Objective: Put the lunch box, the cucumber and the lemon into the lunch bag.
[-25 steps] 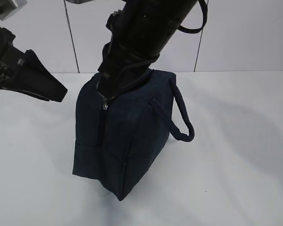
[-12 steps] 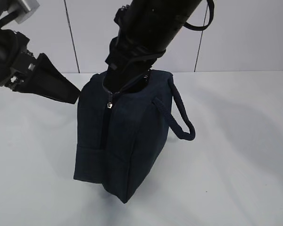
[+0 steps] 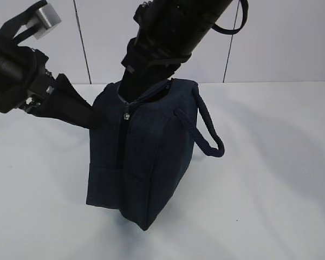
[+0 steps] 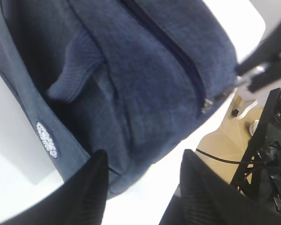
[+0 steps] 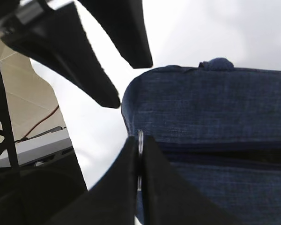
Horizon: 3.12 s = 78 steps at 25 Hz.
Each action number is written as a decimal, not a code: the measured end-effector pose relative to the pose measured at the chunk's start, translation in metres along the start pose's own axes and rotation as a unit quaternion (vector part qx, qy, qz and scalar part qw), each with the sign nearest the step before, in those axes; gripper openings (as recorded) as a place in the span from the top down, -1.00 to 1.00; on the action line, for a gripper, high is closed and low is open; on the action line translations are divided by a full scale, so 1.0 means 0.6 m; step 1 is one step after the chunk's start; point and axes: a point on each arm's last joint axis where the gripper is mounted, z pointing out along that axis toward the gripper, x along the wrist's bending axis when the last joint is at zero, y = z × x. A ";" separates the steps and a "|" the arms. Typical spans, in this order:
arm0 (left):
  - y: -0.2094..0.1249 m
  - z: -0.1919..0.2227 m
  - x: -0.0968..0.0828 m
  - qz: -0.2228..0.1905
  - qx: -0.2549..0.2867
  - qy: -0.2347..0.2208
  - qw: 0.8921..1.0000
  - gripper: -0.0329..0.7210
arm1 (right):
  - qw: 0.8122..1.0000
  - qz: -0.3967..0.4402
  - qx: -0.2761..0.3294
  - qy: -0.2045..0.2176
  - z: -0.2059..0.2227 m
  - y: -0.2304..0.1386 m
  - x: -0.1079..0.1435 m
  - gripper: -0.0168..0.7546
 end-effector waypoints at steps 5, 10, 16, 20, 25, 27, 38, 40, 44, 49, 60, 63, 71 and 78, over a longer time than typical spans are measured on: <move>0.002 0.017 0.015 -0.006 -0.004 -0.009 1.000 -0.05 | 1.000 0.003 -0.004 0.006 0.003 0.001 0.000 0.94; 0.004 0.027 0.021 -0.008 -0.009 -0.018 1.000 -0.03 | 1.000 0.007 -0.002 0.010 0.010 0.001 -0.002 0.94; 0.008 0.027 0.021 -0.005 -0.022 -0.018 1.000 0.30 | 1.000 0.007 -0.005 0.009 0.011 0.002 -0.003 0.94; 0.007 0.027 0.020 -0.003 -0.019 -0.023 1.000 0.44 | 1.000 0.007 -0.005 0.009 0.011 0.002 -0.003 0.94; 0.004 0.026 0.018 -0.002 -0.011 -0.029 1.000 0.45 | 1.000 0.007 -0.005 0.009 0.011 0.002 -0.003 0.94; 0.004 0.026 0.017 -0.002 -0.009 -0.033 0.999 0.44 | 1.000 0.007 -0.005 0.009 0.011 0.002 -0.003 0.94; 0.003 0.026 0.016 -0.001 -0.006 -0.035 0.999 0.52 | 1.000 0.007 -0.006 0.011 0.011 0.003 -0.003 0.94; 0.003 0.026 0.016 -0.001 -0.006 -0.035 0.999 0.62 | 1.000 0.007 -0.006 0.011 0.011 0.003 -0.003 0.94; 0.003 0.026 0.016 -0.001 -0.006 -0.035 0.999 0.76 | 1.000 0.007 -0.006 0.011 0.011 0.003 -0.003 0.94; 0.003 0.026 0.016 -0.001 -0.006 -0.035 0.999 0.78 | 1.000 0.007 -0.006 0.010 0.011 0.002 -0.003 0.94; 0.003 0.026 0.016 -0.001 -0.006 -0.035 0.999 0.92 | 1.000 0.000 -0.007 0.002 0.003 0.007 -0.003 0.94; 0.003 0.026 0.016 0.000 -0.006 -0.035 0.999 0.92 | 1.000 -0.004 -0.010 -0.003 -0.002 0.010 -0.004 0.94; 0.003 0.026 0.016 0.001 -0.006 -0.035 0.999 0.92 | 1.000 -0.005 -0.009 -0.004 -0.003 0.010 -0.004 0.94; 0.003 0.026 0.016 0.001 -0.006 -0.035 0.999 0.92 | 1.000 -0.002 -0.015 -0.011 -0.008 0.010 -0.011 0.94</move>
